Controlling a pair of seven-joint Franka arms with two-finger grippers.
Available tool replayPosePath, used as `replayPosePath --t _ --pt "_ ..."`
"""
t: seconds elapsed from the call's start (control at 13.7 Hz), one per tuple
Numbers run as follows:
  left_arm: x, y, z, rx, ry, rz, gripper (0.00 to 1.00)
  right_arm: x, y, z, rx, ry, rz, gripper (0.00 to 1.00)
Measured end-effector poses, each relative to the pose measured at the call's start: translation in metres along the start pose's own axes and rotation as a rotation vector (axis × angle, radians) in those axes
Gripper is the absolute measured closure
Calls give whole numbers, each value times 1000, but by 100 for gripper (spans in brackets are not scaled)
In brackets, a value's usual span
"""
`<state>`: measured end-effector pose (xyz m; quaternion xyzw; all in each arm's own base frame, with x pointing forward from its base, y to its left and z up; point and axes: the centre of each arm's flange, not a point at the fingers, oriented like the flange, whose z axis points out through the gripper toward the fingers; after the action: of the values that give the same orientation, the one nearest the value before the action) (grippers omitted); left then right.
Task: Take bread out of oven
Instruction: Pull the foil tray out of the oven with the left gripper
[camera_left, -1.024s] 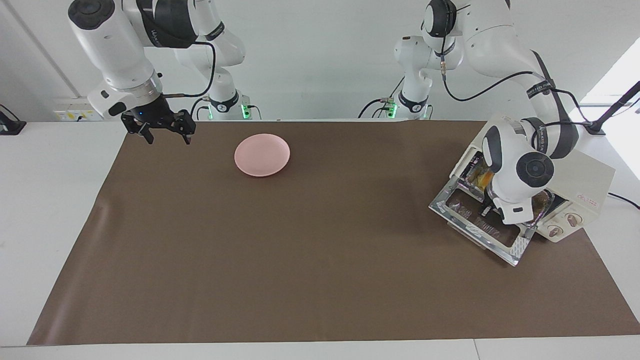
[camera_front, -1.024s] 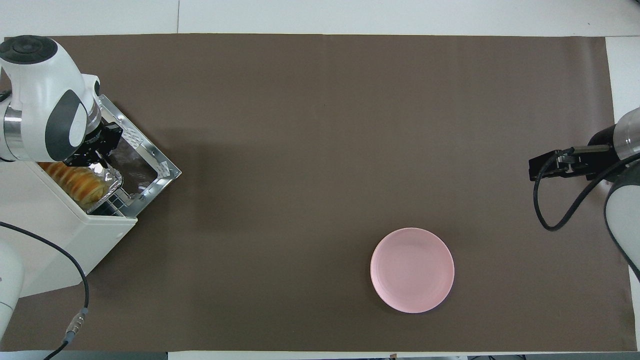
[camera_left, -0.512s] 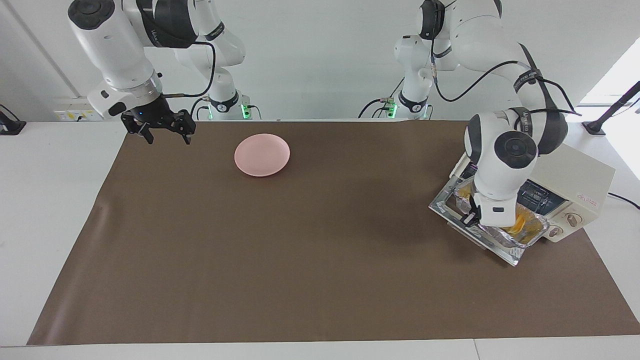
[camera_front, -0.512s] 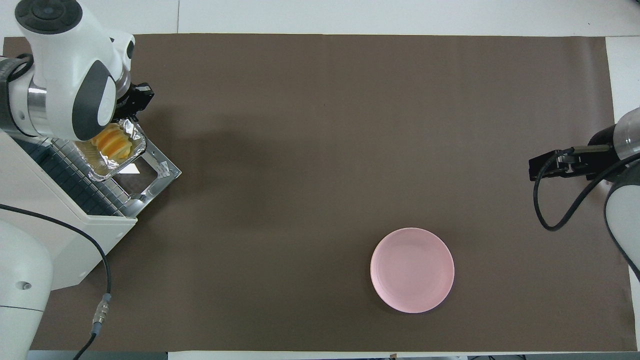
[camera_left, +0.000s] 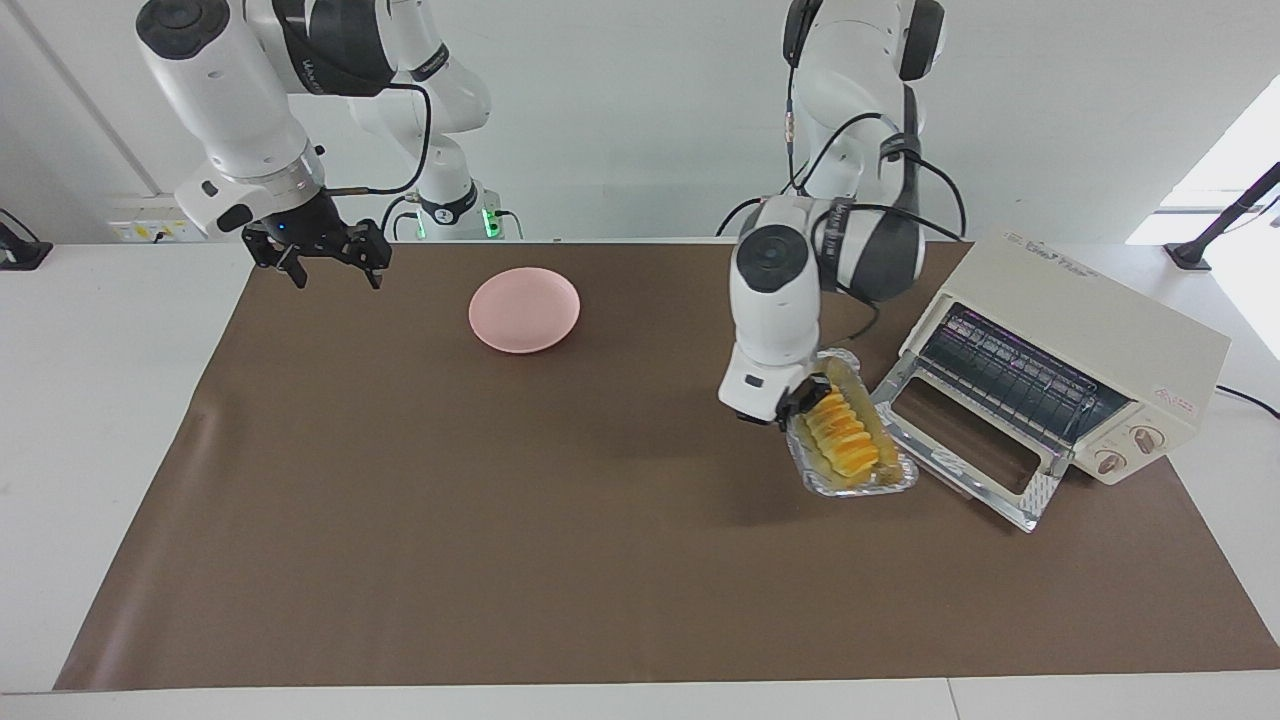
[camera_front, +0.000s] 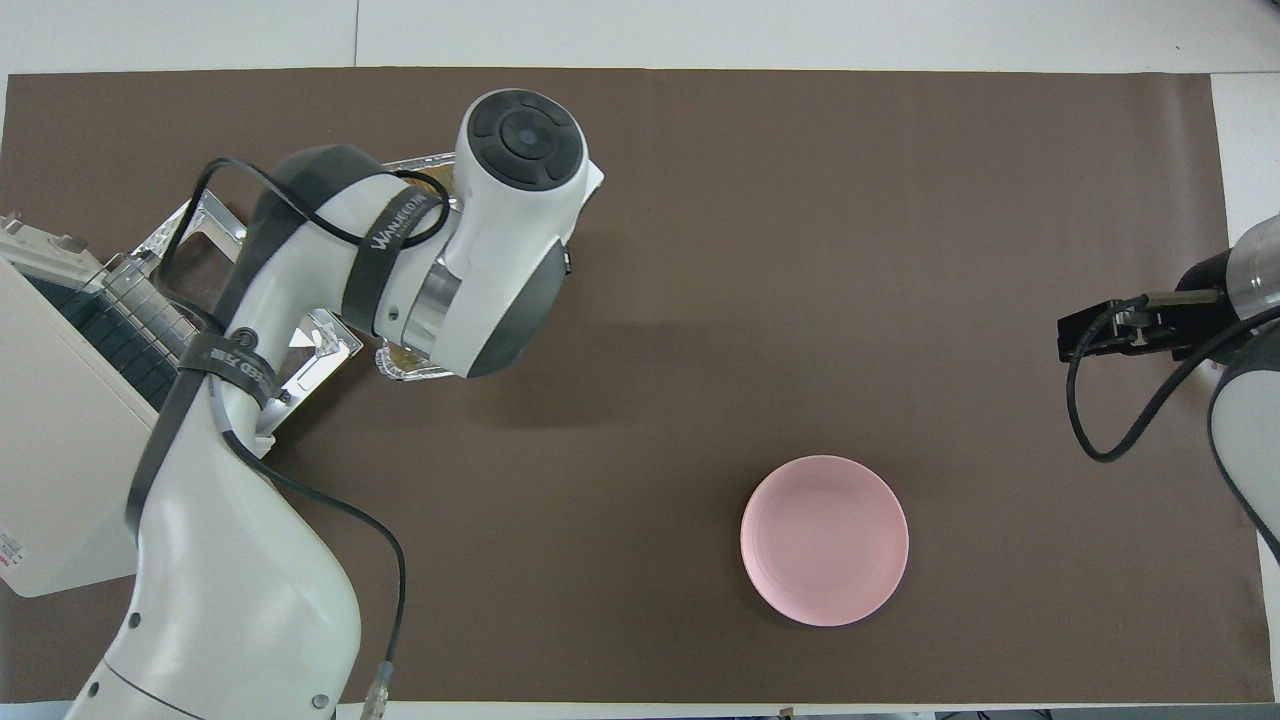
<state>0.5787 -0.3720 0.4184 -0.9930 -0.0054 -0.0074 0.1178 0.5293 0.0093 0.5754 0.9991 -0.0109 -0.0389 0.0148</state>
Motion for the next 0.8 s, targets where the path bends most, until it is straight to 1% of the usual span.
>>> replayPosePath --t 0.22,0.44,0.66,0.8 --pt "-41 52 -5 -29 -16 82 98 0 0 0 0 0 0 0" --pt "-79 90 10 -13 -35 152 98 0 0 0 0 0 0 0" --pt "-95 109 29 -44 -57 168 98 0 0 0 0 0 0 0" --pt "-103 122 41 -65 -49 171 98 0 0 0 0 0 0 0"
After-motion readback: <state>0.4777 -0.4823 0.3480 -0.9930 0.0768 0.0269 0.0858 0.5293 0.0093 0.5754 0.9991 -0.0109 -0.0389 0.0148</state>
